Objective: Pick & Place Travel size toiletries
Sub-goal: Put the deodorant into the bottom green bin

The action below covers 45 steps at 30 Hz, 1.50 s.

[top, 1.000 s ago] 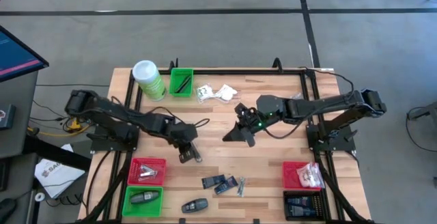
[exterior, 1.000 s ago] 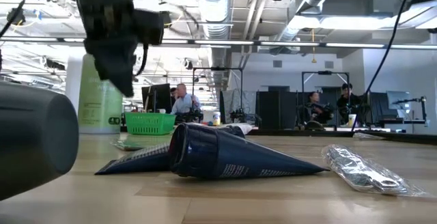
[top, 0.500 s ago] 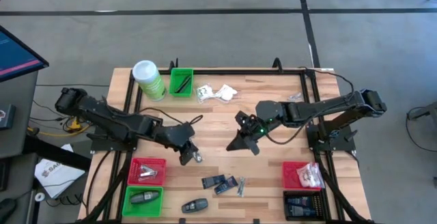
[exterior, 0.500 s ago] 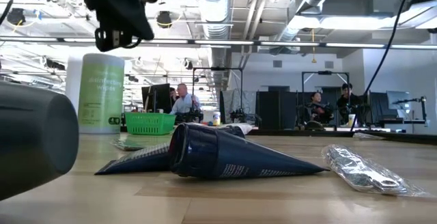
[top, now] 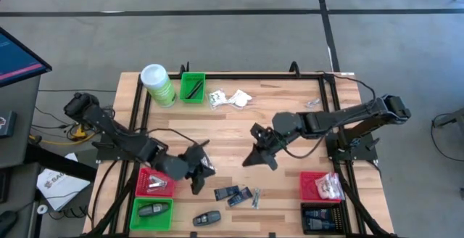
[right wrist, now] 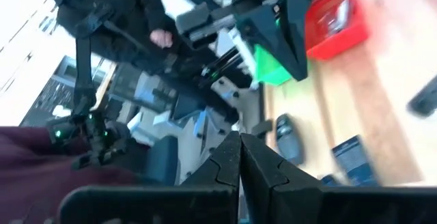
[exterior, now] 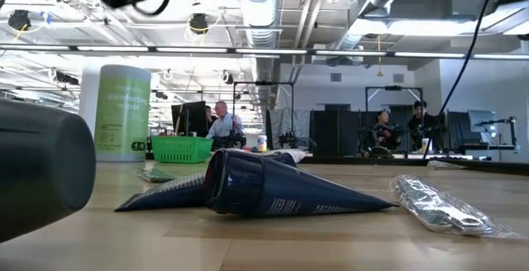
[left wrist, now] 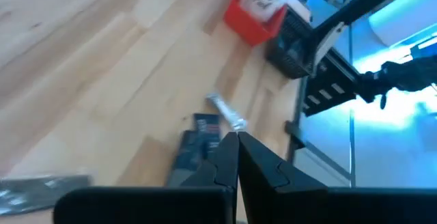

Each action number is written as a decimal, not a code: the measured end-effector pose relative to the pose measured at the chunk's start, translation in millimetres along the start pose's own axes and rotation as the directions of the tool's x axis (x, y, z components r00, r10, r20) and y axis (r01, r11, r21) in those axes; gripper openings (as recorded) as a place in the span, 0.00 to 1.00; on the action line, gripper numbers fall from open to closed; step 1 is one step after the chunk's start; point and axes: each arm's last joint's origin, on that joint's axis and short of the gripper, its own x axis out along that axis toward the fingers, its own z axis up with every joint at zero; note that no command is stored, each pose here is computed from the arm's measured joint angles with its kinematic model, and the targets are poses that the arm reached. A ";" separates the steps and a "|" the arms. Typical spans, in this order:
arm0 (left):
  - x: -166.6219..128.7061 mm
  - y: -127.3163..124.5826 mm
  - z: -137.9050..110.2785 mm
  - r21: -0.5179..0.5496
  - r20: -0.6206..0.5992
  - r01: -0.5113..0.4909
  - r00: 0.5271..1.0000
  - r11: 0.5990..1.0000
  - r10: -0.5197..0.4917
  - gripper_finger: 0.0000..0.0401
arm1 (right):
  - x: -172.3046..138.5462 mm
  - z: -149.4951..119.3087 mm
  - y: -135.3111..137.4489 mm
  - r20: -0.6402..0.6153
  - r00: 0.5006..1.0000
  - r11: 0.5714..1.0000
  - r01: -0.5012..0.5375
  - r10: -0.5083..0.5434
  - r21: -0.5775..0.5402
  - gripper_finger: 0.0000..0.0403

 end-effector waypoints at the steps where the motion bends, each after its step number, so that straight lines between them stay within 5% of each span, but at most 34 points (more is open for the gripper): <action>1: 2.6 -7.1 -0.2 0.007 -0.004 0.000 1.000 1.000 0.000 0.00 | 0.9 -2.3 2.2 -0.008 1.000 1.000 -0.006 0.006 -0.003 0.00; 15: 50.4 -103.9 -4.8 -0.016 -0.162 0.011 0.987 1.000 -0.014 0.00 | -13.0 -42.8 57.4 -0.006 0.998 0.992 -0.058 0.058 -0.116 0.00; 23: 67.2 -130.9 -43.2 -0.158 -0.417 0.061 0.901 0.986 -0.123 0.00 | -20.8 -58.4 77.6 0.028 0.997 0.986 -0.070 0.075 -0.151 0.00; 28: 80.9 -146.0 -58.2 -0.192 -0.471 0.069 0.869 0.979 -0.154 0.00 | -20.0 -70.9 86.3 0.017 0.997 0.985 -0.075 0.079 -0.158 0.00; 36: 104.2 -148.7 -73.9 -0.180 -0.504 0.045 0.854 0.983 -0.131 0.00 | -20.4 -84.8 96.1 0.016 0.997 0.984 -0.077 0.081 -0.162 0.00; 45: 133.3 -134.3 -97.2 -0.157 -0.616 -0.005 0.782 0.988 -0.094 0.00 | -20.8 -89.4 99.4 0.027 0.997 0.983 -0.069 0.074 -0.170 0.00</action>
